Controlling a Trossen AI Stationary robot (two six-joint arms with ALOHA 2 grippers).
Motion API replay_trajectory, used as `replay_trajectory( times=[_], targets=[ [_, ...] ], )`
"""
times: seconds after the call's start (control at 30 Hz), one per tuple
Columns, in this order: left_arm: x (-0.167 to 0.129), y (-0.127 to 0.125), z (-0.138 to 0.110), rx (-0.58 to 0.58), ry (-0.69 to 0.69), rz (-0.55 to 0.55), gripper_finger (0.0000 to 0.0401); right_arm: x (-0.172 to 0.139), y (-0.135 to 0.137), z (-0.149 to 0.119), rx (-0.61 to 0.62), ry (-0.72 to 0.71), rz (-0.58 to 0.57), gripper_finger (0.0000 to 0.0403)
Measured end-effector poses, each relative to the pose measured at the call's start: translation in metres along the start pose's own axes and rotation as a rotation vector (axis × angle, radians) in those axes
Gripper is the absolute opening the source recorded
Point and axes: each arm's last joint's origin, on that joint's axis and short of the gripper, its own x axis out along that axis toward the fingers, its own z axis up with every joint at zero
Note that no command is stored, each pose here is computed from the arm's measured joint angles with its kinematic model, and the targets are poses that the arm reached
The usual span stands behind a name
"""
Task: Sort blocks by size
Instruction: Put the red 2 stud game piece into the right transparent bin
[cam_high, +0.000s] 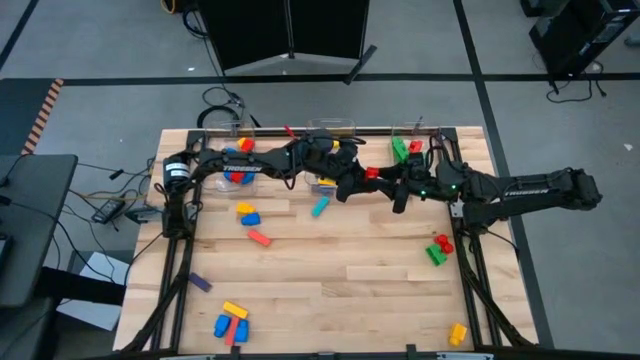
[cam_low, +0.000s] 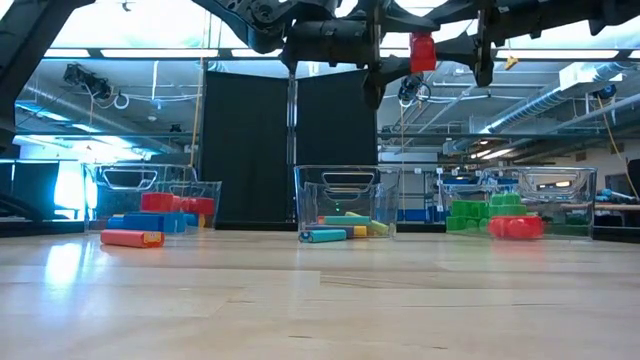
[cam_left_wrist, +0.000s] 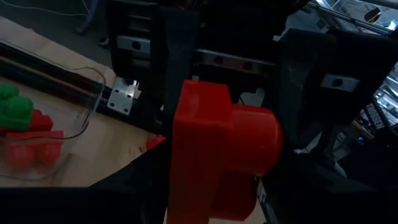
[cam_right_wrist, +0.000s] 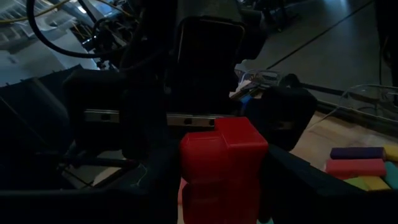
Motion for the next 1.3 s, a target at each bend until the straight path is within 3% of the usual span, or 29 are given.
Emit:
replay_trajectory(
  times=[0.47,0.83,0.97,1.3],
  targets=[
    [0.0,0.0,0.0,-0.007,0.008,-0.018,0.024,0.0,0.0,0.0,-0.001,-0.001,-0.003,0.02],
    [0.0,0.0,0.0,-0.004,0.01,-0.022,0.0306,0.0,0.0,0.0,-0.002,-0.005,-0.012,0.0201],
    [-0.001,0.001,0.001,0.05,0.008,-0.02,0.0314,-0.001,-0.002,0.002,-0.004,-0.017,-0.026,0.0201],
    [-0.017,0.024,0.014,0.029,-0.017,0.017,0.0315,-0.014,-0.005,0.014,0.011,-0.082,-0.029,0.0201]
  ],
)
